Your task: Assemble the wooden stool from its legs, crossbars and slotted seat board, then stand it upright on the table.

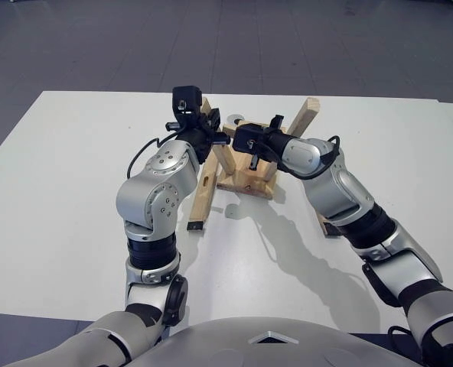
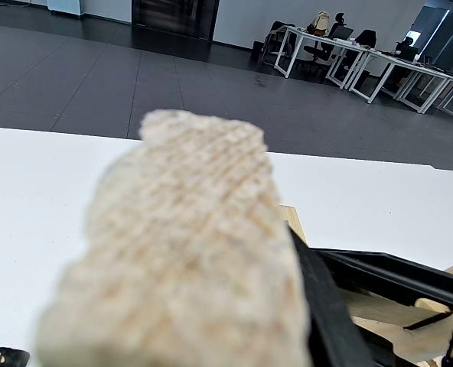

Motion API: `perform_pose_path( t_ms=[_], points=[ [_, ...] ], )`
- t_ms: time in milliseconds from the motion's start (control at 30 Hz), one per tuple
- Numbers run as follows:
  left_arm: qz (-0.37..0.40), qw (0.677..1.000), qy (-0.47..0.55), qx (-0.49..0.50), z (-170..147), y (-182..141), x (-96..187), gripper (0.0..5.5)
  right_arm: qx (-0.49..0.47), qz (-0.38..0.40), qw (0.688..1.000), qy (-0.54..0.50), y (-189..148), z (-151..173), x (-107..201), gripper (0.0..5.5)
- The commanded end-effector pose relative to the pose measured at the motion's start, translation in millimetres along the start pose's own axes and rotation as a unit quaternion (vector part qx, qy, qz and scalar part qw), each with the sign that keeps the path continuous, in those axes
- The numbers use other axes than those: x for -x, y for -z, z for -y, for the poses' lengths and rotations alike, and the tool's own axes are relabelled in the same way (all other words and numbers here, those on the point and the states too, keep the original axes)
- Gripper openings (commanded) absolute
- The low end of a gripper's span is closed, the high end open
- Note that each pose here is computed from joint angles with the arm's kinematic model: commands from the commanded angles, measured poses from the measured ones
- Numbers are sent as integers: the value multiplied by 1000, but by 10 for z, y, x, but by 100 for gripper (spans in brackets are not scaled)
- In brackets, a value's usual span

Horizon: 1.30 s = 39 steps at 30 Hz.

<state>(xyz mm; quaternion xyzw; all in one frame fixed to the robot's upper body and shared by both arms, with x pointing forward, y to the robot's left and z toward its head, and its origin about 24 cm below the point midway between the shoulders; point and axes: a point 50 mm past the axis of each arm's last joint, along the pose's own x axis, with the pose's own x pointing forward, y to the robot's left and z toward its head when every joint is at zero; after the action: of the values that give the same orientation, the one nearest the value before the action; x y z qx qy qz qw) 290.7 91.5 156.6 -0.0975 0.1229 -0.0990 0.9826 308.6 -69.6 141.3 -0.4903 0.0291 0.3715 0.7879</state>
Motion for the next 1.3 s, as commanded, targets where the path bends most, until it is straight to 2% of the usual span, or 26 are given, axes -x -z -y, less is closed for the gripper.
perform_pose_path(
  t_ms=[33,667,1300],
  points=[
    [-157,982,-102,-15,-367,604,-10,107,-4,-5,1000,-6,62,-48,18,126],
    [-162,980,-109,-19,-428,612,-28,107,-27,13,1000,-9,152,-128,123,125],
    [-150,983,-102,-24,-415,525,-92,107,17,-18,998,-65,301,-282,112,121]
  ],
)
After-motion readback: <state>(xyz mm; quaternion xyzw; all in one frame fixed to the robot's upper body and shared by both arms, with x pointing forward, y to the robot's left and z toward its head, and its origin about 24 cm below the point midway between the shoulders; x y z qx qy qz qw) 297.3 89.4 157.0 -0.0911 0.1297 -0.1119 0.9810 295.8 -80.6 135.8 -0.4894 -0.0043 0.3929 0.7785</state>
